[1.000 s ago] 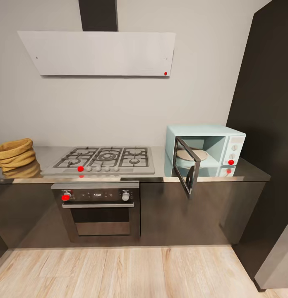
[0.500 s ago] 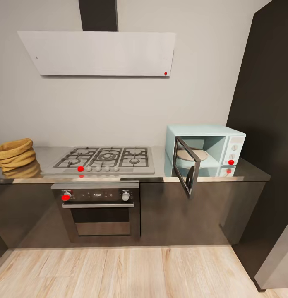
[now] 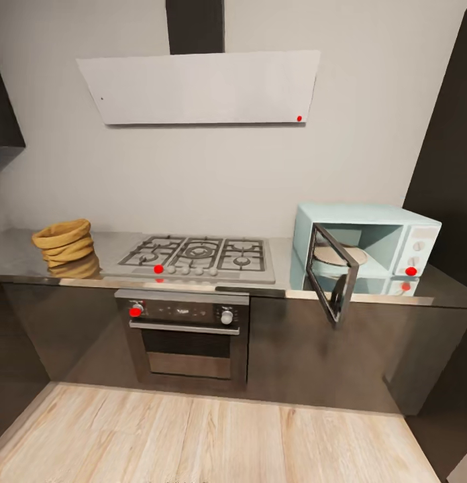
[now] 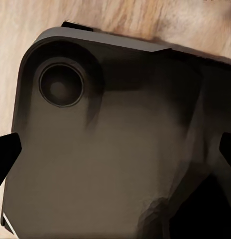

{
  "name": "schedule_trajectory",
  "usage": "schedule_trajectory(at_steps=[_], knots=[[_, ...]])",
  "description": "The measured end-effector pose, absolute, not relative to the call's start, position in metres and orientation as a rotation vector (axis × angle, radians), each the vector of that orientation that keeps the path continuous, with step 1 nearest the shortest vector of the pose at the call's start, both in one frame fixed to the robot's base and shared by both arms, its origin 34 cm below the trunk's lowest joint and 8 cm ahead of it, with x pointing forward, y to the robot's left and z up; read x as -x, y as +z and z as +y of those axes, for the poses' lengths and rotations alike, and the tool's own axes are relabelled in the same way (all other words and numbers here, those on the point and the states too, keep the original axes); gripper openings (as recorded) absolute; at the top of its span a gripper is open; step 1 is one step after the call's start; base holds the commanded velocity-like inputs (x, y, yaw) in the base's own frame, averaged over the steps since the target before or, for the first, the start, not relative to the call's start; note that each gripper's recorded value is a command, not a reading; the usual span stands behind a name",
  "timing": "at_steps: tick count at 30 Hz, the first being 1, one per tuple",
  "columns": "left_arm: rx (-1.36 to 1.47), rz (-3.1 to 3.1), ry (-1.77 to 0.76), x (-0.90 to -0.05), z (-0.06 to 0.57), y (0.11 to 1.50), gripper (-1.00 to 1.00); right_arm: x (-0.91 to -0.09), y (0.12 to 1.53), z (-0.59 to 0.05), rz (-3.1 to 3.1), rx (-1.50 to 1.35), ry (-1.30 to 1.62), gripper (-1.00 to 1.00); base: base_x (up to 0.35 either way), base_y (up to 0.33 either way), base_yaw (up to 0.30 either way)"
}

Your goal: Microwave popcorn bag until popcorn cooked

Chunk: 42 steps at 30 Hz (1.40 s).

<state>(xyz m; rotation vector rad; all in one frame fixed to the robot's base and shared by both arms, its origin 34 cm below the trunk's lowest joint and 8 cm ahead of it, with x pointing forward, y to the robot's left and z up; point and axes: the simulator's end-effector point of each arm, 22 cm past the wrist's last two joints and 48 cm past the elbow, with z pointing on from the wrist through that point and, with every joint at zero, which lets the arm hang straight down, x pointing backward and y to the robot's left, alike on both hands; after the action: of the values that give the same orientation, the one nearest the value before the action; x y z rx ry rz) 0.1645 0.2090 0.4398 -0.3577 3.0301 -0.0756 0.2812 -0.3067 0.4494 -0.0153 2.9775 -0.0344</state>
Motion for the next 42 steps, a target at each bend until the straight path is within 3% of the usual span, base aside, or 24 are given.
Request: schedule_trajectory(at_steps=[42], knots=[[0.350, 3.025, -0.085, -0.1663, 0.2095, 0.4399, 1.00, -0.2831, 0.4496, -0.2974, 2.972, 0.018, -0.017, 1.00, 0.000, 0.000, 0.269]])
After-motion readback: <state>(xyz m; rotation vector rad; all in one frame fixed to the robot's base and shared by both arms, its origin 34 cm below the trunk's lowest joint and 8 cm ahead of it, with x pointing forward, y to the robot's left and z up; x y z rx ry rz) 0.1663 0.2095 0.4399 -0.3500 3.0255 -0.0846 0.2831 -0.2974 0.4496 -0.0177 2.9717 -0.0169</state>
